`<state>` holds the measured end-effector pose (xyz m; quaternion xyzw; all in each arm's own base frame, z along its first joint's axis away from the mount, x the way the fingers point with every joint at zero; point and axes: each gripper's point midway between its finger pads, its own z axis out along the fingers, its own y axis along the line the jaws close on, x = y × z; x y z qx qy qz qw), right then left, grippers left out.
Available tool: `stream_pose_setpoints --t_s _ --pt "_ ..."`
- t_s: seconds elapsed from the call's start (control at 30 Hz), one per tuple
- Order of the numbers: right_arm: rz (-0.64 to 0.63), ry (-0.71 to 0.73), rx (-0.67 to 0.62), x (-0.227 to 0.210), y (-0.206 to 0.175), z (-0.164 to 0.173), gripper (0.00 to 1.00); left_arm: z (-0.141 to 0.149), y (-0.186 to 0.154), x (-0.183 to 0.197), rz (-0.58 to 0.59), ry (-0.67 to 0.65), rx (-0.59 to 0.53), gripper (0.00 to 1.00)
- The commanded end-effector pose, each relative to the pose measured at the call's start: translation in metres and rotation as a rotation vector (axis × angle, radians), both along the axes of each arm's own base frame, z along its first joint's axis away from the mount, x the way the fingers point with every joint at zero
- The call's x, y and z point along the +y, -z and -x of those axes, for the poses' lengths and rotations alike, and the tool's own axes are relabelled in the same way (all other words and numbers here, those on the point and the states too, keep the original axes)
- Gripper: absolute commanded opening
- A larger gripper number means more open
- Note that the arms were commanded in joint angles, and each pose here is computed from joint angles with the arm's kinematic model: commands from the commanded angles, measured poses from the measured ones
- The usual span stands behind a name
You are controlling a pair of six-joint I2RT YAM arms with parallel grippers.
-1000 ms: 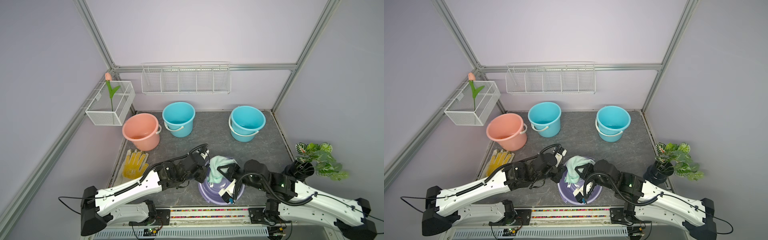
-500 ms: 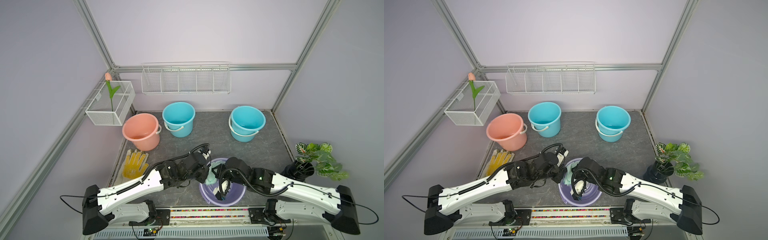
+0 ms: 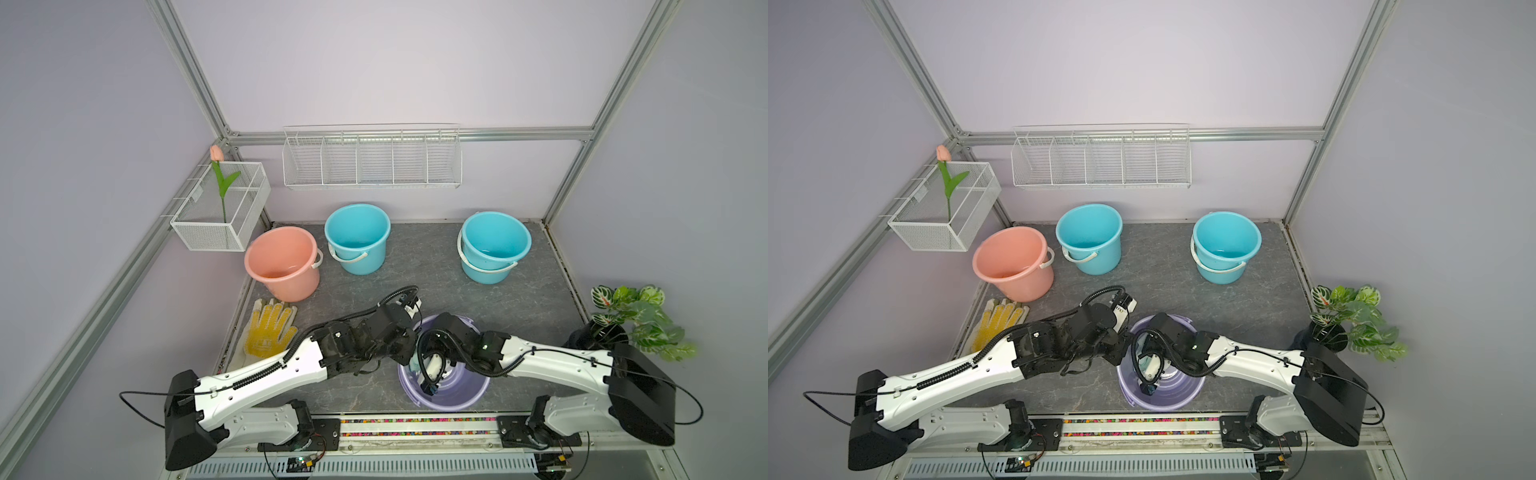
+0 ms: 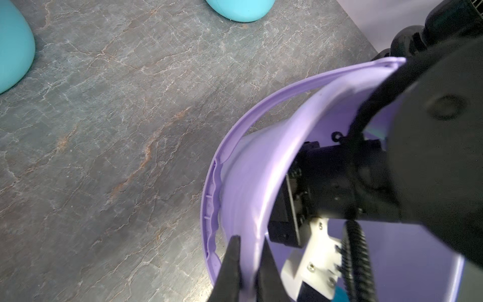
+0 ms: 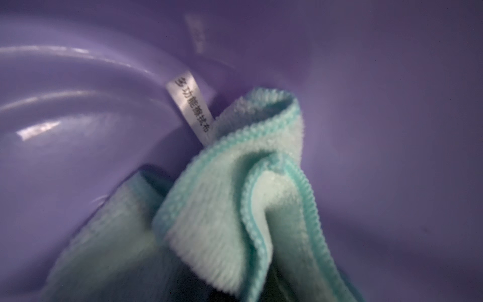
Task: Wipe the inside of the bucket with a cloth
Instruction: Wipe the dirt from the inside of the bucket.
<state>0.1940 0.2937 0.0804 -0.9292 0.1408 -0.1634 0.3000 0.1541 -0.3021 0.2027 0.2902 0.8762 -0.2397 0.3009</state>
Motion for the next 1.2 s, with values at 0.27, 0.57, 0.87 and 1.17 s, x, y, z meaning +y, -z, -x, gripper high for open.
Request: stream_pose_setpoints --t_s 0.27,0.57,0.87,1.17 --pt "-0.048 0.049 0.083 0.014 0.032 -0.005 0.07 0.007 -0.019 -0.011 0.065 0.05 -0.004 0.0" --pt "-0.163 -0.003 -0.016 0.019 -0.036 -0.003 0.07 0.004 -0.016 -0.008 0.048 0.032 -0.012 0.0" --pt "-0.222 -0.149 -0.157 0.022 -0.115 0.018 0.07 0.002 -0.013 -0.012 0.043 0.03 -0.011 0.0" --pt "-0.221 -0.155 -0.303 0.024 -0.167 0.013 0.07 0.002 -0.011 -0.011 0.035 0.029 -0.008 0.0"
